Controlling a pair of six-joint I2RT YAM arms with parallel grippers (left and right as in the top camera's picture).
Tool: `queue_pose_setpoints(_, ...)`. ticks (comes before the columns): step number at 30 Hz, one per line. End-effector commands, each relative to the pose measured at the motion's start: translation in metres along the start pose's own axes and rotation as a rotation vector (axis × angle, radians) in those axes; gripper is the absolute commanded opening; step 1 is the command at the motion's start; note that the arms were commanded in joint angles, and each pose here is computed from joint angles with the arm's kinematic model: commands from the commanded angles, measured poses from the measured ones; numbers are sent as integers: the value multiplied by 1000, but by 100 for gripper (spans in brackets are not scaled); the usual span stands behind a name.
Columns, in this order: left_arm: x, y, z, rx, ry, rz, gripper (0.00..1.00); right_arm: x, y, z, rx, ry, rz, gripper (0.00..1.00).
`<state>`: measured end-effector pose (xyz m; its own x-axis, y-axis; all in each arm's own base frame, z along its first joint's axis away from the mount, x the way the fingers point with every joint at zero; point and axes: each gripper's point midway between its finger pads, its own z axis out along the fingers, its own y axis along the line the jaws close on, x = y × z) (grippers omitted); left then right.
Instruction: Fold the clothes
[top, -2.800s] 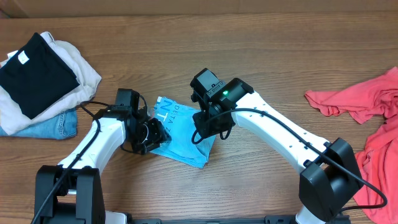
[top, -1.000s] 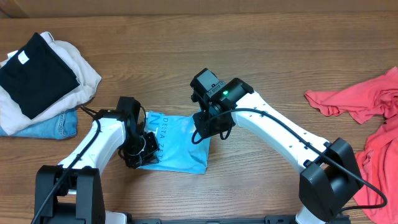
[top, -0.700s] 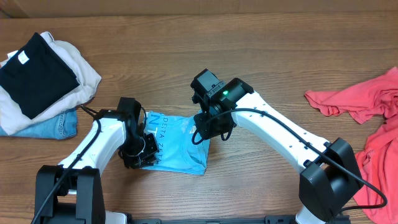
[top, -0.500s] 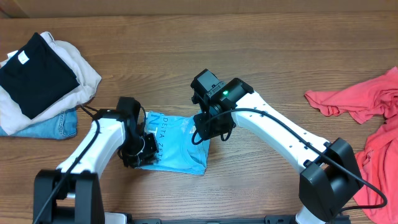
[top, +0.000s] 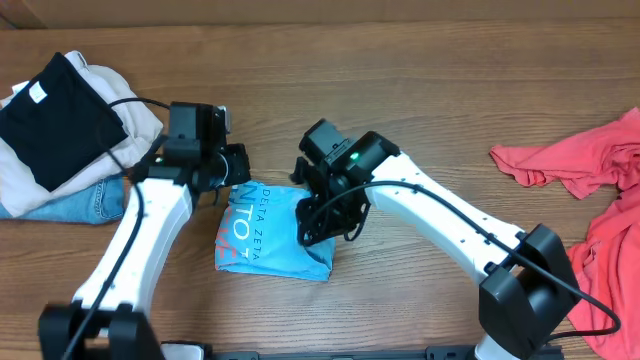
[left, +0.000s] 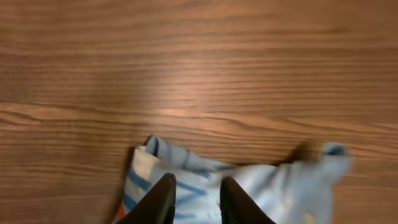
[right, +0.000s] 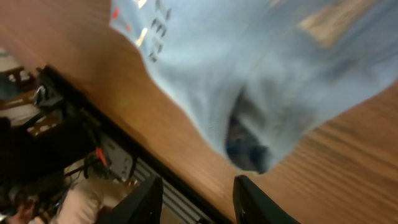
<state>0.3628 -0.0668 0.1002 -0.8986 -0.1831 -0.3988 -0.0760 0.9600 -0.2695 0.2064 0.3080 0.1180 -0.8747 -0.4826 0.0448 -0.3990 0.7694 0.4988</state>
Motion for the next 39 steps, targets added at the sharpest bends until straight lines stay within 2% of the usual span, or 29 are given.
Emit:
queue_pose_setpoints(1, 15, 14, 31, -59, 91, 17, 25, 9, 16, 2, -44, 18, -36, 42)
queue_pose_setpoints(9, 54, 33, 67, -107, 272, 44, 27, 30, -16, 40, -14, 119, 41, 45)
queue_pose_setpoints(15, 90, 42, 54, -152, 428, 21, 27, 45, -53, 62, 16, 199, 144, 48)
queue_pose_setpoints(21, 131, 50, 28, -202, 622, -18, 25, 49, -99, 73, 135, 240, 229, 48)
queue_pose_setpoints(26, 157, 50, 7, -217, 753, -52, 21, 31, -140, 63, 245, 158, 262, 48)
queue_pose_setpoints(29, 167, 38, 1, -155, 804, -88, 18, 11, -170, 53, 322, 61, 266, 47)
queue_pose_setpoints(34, 168, 30, 3, -109, 807, -107, 15, -18, -194, 42, 383, -53, 189, 47)
queue_pose_setpoints(39, 154, 28, 13, -90, 739, -91, 15, -46, -205, 28, 461, -155, 162, 49)
